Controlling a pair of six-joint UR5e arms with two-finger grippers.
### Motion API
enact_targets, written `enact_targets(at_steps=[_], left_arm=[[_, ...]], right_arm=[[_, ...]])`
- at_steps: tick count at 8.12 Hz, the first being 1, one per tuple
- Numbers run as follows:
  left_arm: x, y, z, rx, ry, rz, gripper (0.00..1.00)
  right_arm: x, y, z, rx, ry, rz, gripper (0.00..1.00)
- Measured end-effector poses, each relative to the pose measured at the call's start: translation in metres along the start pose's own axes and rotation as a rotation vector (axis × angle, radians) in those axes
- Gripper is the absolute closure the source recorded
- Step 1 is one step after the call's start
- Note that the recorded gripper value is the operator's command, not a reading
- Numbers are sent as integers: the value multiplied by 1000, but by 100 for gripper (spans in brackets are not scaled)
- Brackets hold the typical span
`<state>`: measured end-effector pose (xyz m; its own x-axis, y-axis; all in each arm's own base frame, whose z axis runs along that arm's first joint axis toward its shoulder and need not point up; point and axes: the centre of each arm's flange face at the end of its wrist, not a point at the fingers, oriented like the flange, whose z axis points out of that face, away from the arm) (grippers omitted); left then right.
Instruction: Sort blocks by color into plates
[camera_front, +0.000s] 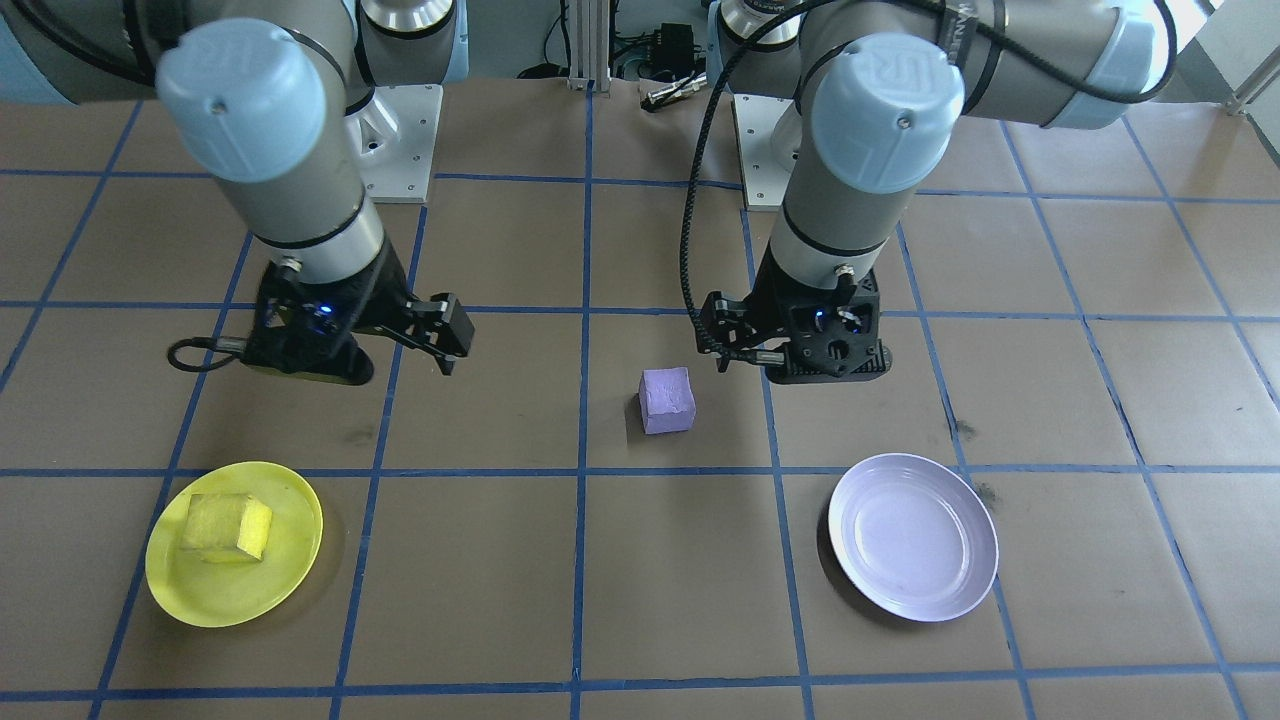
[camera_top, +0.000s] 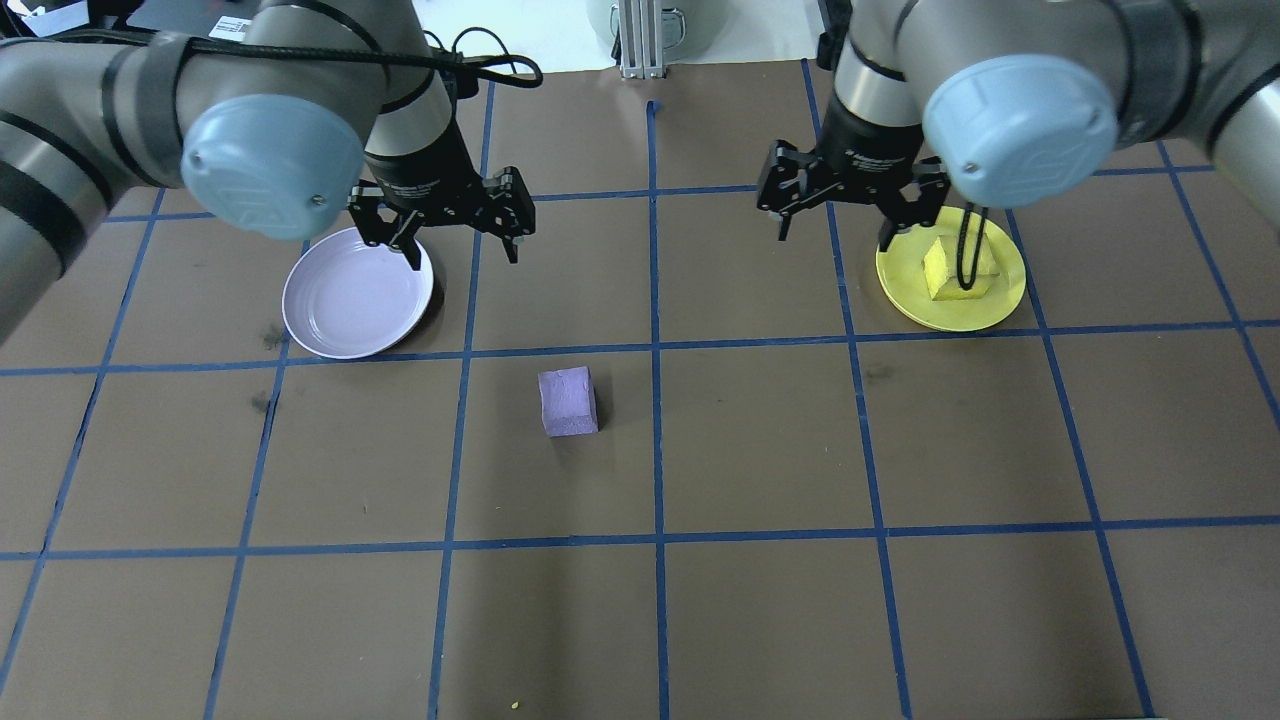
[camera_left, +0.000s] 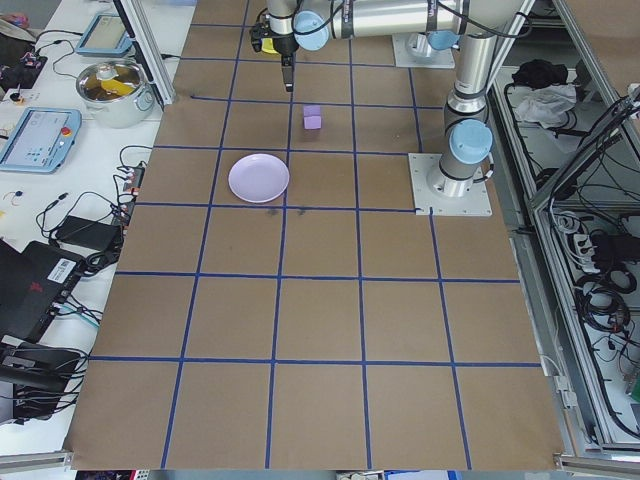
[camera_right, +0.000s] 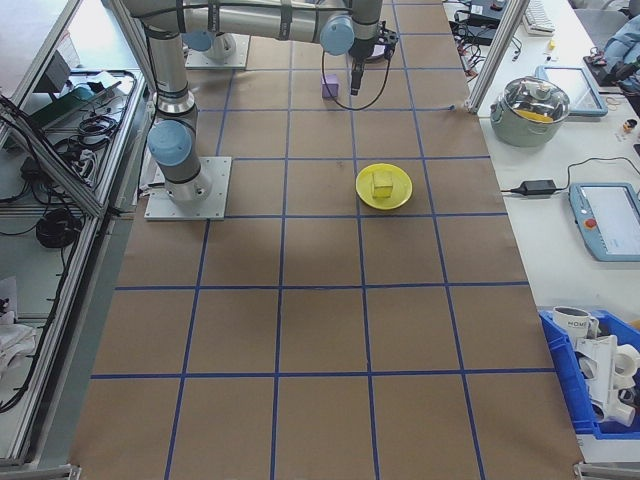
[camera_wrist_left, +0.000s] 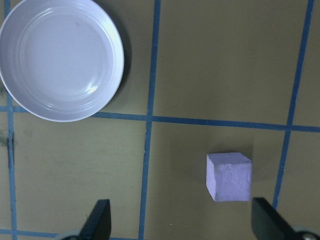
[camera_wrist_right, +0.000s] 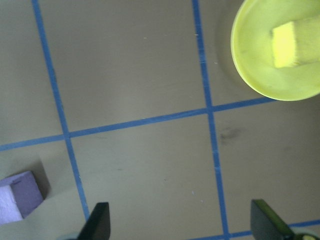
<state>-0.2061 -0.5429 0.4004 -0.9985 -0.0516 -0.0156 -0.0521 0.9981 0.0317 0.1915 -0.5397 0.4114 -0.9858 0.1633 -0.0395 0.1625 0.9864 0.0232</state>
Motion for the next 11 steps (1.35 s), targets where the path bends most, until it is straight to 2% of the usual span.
enact_targets(at_steps=[2, 3, 4, 7, 9, 11], left_arm=[[39, -1, 39, -37, -9, 44, 0], [50, 3, 58, -67, -17, 62, 0], [53, 9, 78, -98, -26, 70, 0], [59, 15, 130, -151, -32, 76, 0], [65, 16, 152, -191, -12, 78, 0], [69, 18, 170, -225, -11, 81, 0]], right_arm=[[56, 15, -39, -27, 44, 67, 0], [67, 22, -51, -28, 49, 79, 0], [71, 27, -58, -23, 45, 85, 0], [73, 37, -74, 10, 33, 85, 0], [74, 41, -79, 20, 32, 86, 0], [74, 42, -81, 25, 33, 86, 0]])
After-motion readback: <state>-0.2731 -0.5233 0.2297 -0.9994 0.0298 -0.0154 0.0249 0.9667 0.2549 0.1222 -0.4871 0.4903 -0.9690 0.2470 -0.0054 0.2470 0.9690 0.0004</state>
